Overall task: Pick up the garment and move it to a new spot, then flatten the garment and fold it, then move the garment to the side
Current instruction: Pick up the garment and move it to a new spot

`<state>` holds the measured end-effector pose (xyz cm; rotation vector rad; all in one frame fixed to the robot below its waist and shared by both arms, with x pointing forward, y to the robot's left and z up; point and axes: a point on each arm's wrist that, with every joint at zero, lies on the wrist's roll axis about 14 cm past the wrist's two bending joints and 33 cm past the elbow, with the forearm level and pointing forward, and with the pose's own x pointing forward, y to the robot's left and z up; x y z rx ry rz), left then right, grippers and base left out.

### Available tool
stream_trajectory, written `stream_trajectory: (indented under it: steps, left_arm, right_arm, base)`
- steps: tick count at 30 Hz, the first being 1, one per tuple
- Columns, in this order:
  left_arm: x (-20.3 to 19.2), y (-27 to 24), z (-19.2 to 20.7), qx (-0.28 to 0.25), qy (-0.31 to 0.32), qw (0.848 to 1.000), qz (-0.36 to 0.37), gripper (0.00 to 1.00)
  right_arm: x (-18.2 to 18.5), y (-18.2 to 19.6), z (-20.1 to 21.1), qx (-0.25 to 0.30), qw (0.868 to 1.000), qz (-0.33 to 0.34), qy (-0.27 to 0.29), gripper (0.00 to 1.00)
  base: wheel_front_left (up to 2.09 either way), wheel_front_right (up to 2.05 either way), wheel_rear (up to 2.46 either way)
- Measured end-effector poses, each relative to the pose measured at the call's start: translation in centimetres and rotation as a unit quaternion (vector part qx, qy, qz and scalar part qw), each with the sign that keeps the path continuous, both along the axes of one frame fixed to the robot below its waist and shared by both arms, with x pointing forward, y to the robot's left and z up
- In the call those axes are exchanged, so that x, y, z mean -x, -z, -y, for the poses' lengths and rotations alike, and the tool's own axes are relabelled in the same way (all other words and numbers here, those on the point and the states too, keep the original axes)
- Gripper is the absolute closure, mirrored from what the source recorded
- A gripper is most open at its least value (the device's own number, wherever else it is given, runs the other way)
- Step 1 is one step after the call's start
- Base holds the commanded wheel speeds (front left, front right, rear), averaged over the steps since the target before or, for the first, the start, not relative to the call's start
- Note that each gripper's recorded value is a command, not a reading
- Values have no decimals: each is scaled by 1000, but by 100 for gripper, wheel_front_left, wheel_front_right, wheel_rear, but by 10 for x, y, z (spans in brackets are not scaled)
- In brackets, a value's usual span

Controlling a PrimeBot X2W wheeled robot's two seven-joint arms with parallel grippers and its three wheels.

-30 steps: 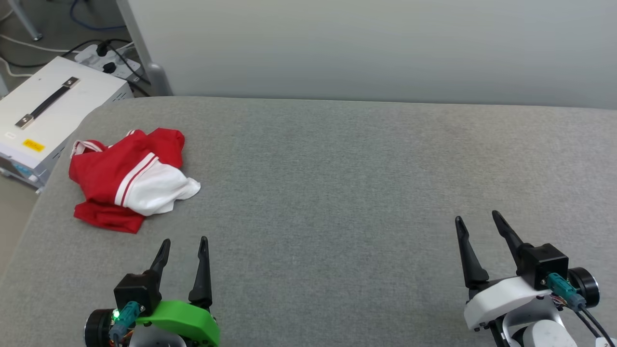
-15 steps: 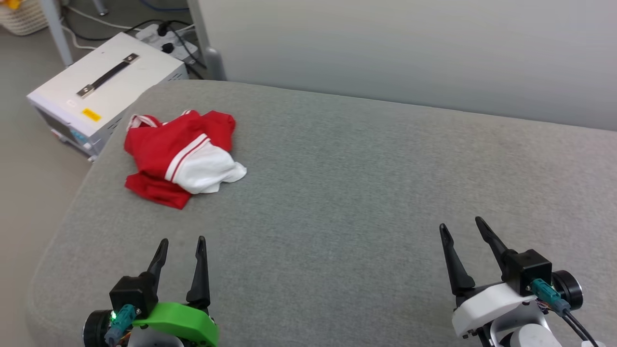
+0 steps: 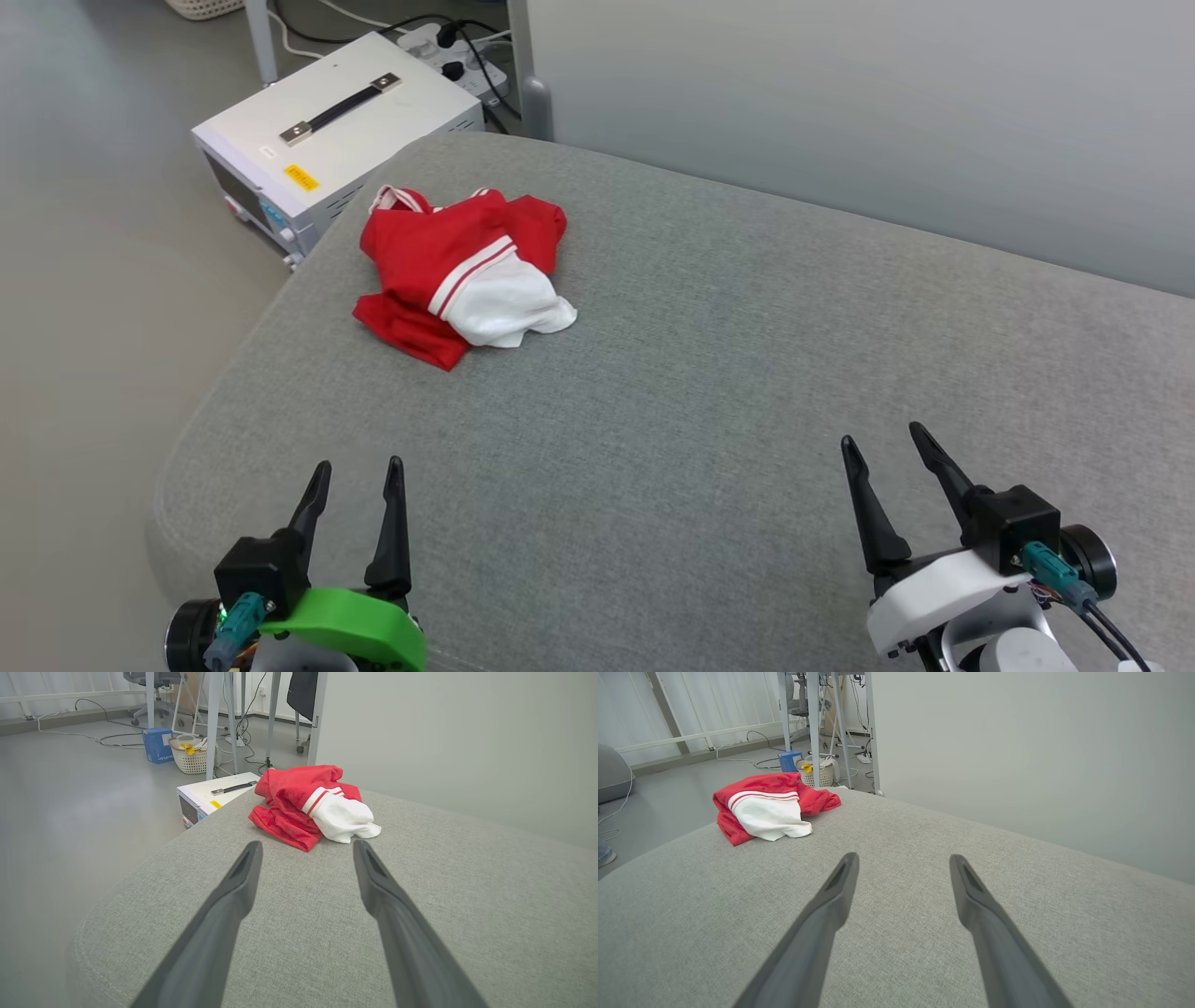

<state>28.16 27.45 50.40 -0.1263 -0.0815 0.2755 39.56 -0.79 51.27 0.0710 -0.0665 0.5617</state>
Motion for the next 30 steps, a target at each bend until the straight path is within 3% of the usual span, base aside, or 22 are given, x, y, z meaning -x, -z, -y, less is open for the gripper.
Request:
stream_trajectory:
  steps: [7, 19, 26, 30]
  left_arm:
    - [10, -2, -14, 0, -25, 1000, 2, 0]
    - [-1, 5, -9, 7, -14, 1000, -8, 0]
    - [-56, -5, -11, -16, 38, 999, -11, 0]
    - [-100, 0, -15, -38, 87, 994, -60, 0]
  right_arm:
    - [-1, 0, -11, -4, 1000, -2, -15, 0]
    - [-7, 0, -5, -7, 1000, -1, -4, 0]
    - [-28, 0, 8, -2, 1000, 12, 18, 0]
    - [-42, 10, 19, 2, 999, 4, 36, 0]
  base:
    - [0, 0, 0]
    - [0, 0, 0]
    - [0, 0, 0]
    - [0, 0, 0]
